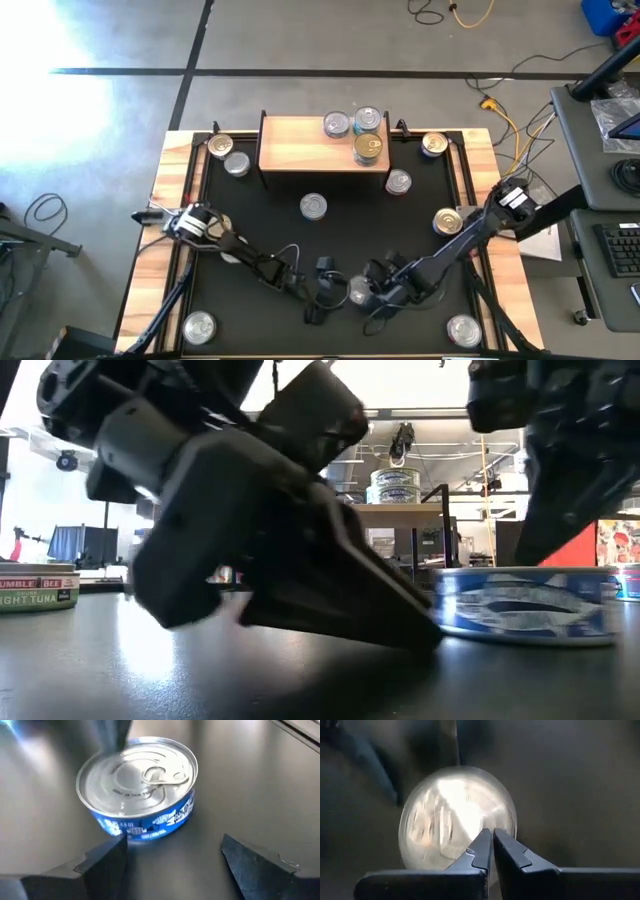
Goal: Stack canned seafood by type on shelf
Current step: Stack the dark blue tuna can on top of the dark blue tuna can on the shelf
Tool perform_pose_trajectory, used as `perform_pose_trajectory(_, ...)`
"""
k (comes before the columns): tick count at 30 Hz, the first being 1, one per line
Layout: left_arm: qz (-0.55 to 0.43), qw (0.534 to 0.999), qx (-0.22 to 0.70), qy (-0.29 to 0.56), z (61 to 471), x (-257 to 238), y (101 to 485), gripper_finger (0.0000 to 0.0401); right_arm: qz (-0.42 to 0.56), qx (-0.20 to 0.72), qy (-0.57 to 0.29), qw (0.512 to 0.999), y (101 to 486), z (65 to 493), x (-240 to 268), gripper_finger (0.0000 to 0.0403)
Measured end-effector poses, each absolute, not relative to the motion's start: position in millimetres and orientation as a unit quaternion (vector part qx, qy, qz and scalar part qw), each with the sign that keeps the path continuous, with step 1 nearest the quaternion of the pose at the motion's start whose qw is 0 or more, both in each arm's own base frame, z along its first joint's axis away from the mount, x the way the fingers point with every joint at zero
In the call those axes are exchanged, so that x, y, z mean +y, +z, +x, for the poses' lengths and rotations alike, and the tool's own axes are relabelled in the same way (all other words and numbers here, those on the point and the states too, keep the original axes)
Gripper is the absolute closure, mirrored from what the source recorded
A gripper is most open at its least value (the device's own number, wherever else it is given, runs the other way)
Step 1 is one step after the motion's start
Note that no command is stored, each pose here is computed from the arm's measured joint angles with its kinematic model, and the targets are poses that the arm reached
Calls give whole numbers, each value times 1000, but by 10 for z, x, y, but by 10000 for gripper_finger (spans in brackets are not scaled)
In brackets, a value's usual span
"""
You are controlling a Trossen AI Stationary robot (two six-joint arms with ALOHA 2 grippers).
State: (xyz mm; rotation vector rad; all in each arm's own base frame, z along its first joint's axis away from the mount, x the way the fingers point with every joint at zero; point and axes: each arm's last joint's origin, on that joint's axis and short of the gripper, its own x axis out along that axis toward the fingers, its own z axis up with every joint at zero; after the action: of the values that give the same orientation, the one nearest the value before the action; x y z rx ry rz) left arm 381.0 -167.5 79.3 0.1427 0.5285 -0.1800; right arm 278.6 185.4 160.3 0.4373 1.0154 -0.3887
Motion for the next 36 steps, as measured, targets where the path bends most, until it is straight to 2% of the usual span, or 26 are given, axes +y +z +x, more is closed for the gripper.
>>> perform_pose_trajectory(7, 96, 956, 265, -85, 3946, -1680, 802, 86, 187, 487, -181, 834, 1750, 2783, 1784, 390)
perform_pose_trajectory(12, 105, 946, 297, -79, 3903, -1626, 855, 86, 201, 512, -192, 813, 1933, 2524, 1943, 390)
perform_pose_trajectory(18, 82, 945, 296, -116, 3981, -1423, 894, 86, 204, 539, -222, 786, 1716, 2329, 2051, 390)
perform_pose_trajectory(22, 109, 943, 285, -135, 4002, -1395, 891, 86, 193, 536, -246, 784, 1589, 2435, 1915, 390)
perform_pose_trajectory(31, 117, 943, 281, -135, 4053, -1352, 923, 86, 161, 490, -167, 840, 1540, 2983, 1581, 390)
perform_pose_trajectory(36, 103, 941, 290, -141, 4028, -1400, 912, 86, 149, 487, -161, 845, 1621, 3008, 1496, 390)
